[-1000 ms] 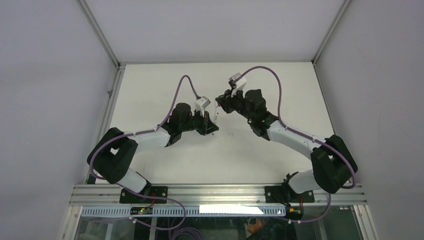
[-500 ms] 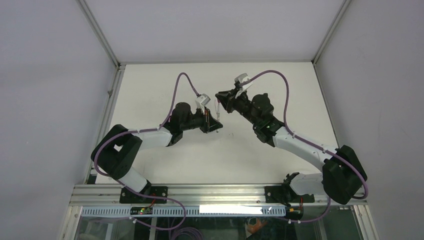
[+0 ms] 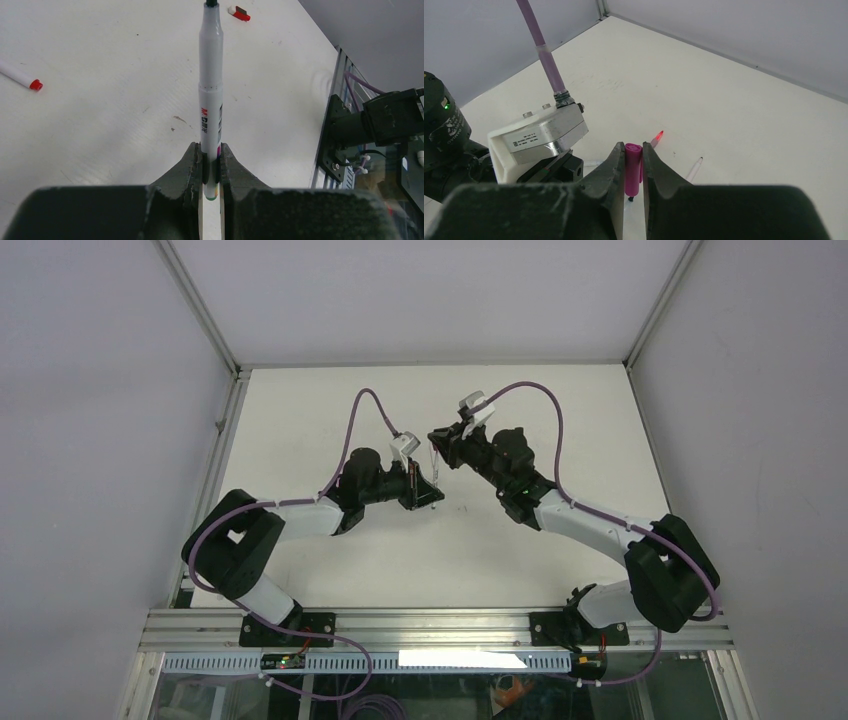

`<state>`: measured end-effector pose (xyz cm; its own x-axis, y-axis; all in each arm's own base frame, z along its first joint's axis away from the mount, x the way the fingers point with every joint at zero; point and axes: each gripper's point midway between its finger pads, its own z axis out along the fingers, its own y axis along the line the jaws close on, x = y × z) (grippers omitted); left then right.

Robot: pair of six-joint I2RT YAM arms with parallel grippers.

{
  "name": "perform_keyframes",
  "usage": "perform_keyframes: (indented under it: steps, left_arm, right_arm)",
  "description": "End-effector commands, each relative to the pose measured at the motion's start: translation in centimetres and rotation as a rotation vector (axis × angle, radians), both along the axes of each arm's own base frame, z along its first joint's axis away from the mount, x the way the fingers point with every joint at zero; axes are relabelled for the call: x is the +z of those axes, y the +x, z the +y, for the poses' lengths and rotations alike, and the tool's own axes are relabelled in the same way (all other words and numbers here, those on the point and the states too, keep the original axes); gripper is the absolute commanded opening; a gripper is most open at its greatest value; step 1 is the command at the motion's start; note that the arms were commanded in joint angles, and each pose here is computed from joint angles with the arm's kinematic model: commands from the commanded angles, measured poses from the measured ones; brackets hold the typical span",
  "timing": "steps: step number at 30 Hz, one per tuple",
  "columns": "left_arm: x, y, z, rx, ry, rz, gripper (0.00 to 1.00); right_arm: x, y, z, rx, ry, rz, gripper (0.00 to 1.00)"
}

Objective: Insert the pens into the pen caps

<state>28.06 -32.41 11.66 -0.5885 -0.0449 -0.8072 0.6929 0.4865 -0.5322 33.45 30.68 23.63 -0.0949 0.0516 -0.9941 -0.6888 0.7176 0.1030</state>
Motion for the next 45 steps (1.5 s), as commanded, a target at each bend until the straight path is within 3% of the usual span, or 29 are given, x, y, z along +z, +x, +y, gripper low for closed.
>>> perform_keyframes:
  steps: [1,30,45]
  left_arm:
    - [2.7,0.1,-0.5,-0.021,-0.036,-0.117,0.00]
    - [3.0,2.3,1.0,0.088,0.050,-0.191,0.00]
    - [7.2,5.3,2.2,0.173,0.122,-0.447,0.00]
  right_arm:
    - [3.2,0.4,0.4,-0.002,0.054,-0.086,0.00]
    - [0.1,-2.4,0.6,0.074,0.074,0.053,0.00]
    - [-2.5,-4.4,0.9,0.100,0.030,0.169,0.00]
